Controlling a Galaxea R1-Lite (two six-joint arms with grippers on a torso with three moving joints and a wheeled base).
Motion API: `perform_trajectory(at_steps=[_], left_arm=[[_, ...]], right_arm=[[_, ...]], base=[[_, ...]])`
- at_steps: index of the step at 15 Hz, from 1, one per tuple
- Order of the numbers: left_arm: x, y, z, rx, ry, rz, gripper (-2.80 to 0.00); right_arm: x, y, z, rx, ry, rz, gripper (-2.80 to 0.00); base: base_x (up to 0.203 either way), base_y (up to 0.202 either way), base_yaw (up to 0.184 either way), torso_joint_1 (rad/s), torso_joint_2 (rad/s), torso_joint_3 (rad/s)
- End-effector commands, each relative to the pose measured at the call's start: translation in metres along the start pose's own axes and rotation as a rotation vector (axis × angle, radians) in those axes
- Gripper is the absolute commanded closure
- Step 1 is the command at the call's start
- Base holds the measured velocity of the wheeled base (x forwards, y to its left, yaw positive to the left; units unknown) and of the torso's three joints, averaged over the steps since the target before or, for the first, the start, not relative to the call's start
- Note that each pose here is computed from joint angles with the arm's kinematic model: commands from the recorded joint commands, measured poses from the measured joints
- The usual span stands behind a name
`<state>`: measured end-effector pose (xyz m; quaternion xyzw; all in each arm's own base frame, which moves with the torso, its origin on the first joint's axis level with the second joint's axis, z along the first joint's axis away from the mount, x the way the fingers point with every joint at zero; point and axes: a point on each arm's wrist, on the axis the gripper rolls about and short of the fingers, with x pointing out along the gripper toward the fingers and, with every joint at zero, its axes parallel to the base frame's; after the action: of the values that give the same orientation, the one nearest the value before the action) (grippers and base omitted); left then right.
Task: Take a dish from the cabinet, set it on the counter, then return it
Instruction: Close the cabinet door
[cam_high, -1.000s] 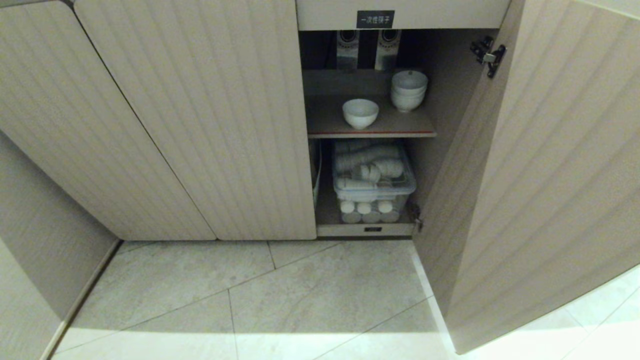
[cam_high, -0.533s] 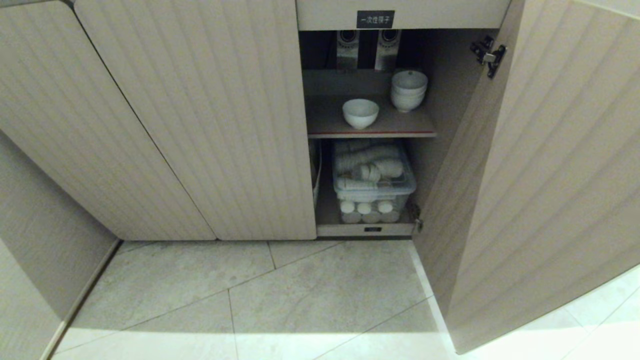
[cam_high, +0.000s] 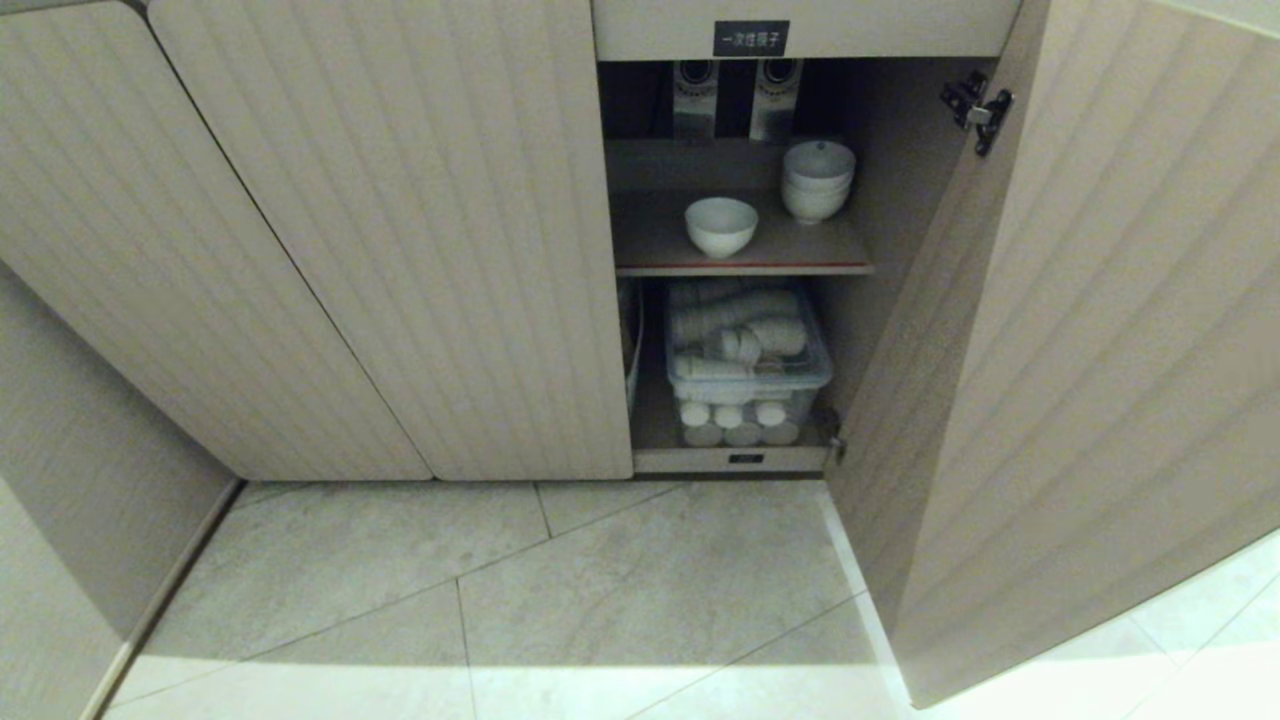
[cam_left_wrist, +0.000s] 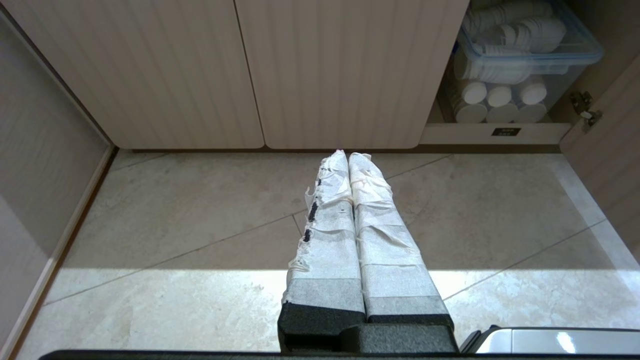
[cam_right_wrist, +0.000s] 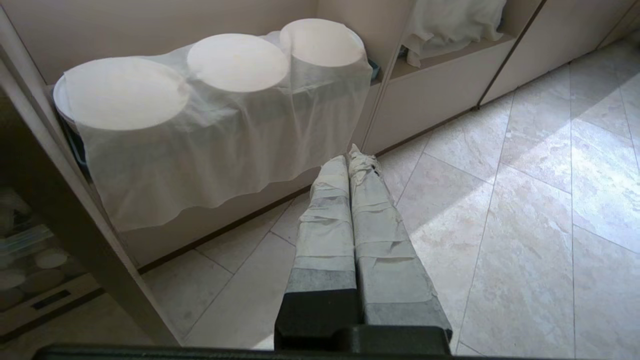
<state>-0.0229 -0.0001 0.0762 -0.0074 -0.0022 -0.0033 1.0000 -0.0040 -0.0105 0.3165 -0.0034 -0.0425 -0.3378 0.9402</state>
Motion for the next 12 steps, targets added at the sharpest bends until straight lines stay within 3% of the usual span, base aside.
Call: perform_trajectory(at_steps=[1, 4, 7, 12], left_arm=[[0.000, 0.000, 0.000, 0.000, 0.000, -0.001, 0.00], [0.000, 0.000, 0.000, 0.000, 0.000, -0.001, 0.00], [0.000, 0.000, 0.000, 0.000, 0.000, -0.001, 0.00], [0.000, 0.000, 0.000, 0.000, 0.000, 0.000, 0.00]], right_arm=[[-0.010, -0.006, 0.017, 0.012, -0.019, 0.010, 0.00], [-0.027, -0.019, 0.040, 0.045, -0.052, 0.064, 0.00], [-0.024, -0.020, 0.056, 0.107, -0.014, 0.105, 0.00], [-0.004, -0.005, 0.073, 0.142, -0.012, -0.001, 0.00]], base=[[0.000, 0.000, 0.000, 0.000, 0.00, 0.000], [0.000, 0.000, 0.000, 0.000, 0.00, 0.000], [0.000, 0.000, 0.000, 0.000, 0.00, 0.000], [0.000, 0.000, 0.000, 0.000, 0.00, 0.000]])
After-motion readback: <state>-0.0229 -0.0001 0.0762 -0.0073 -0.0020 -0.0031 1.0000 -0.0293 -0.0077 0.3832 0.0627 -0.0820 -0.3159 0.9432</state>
